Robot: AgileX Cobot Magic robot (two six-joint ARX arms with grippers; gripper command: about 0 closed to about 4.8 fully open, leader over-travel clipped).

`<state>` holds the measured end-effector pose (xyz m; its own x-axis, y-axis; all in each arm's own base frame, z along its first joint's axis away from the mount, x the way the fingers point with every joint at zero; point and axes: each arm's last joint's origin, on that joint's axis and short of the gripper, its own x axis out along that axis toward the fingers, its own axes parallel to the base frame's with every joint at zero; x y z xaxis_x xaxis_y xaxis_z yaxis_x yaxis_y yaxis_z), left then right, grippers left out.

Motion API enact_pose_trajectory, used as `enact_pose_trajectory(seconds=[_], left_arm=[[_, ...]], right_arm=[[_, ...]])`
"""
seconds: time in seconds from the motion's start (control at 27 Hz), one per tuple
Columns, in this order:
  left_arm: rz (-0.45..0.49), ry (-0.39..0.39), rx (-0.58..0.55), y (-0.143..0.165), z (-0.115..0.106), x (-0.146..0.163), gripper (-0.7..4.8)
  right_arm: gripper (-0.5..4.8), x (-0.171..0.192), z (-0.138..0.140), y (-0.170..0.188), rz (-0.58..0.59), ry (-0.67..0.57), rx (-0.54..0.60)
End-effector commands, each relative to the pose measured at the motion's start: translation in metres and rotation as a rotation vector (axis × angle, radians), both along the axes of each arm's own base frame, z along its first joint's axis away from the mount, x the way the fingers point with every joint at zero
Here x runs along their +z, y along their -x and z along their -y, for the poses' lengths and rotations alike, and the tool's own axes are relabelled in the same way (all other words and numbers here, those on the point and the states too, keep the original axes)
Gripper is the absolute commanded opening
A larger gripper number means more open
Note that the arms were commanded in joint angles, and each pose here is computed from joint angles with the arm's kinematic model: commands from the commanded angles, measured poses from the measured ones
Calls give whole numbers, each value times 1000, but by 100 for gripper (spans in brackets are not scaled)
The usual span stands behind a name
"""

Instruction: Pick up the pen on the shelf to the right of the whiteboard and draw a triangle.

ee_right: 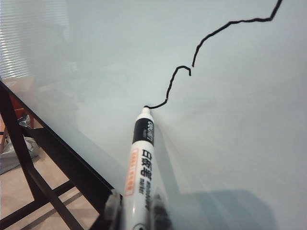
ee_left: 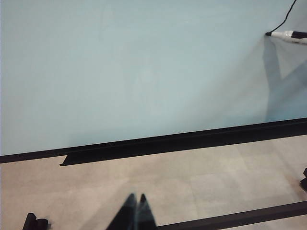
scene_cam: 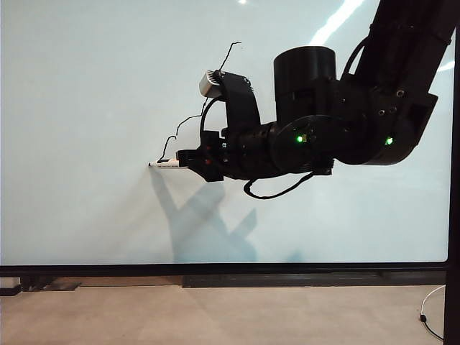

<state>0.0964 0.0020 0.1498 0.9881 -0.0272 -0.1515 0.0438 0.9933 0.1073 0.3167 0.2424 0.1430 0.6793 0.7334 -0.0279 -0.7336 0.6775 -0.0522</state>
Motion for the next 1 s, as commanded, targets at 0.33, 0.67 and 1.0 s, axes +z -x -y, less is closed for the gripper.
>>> enact_pose_trajectory(seconds=[0.33, 0.67, 1.0], left_arm=[[7, -1, -4, 0, 0, 2, -5], [7, -1, -4, 0, 0, 2, -5], [7, -1, -3, 0, 0, 2, -5]], right_arm=[[-5, 4, 4, -4, 21, -20, -84], [-5, -1, 15, -6, 7, -9, -126], [-5, -4, 26, 1, 31, -26, -165]])
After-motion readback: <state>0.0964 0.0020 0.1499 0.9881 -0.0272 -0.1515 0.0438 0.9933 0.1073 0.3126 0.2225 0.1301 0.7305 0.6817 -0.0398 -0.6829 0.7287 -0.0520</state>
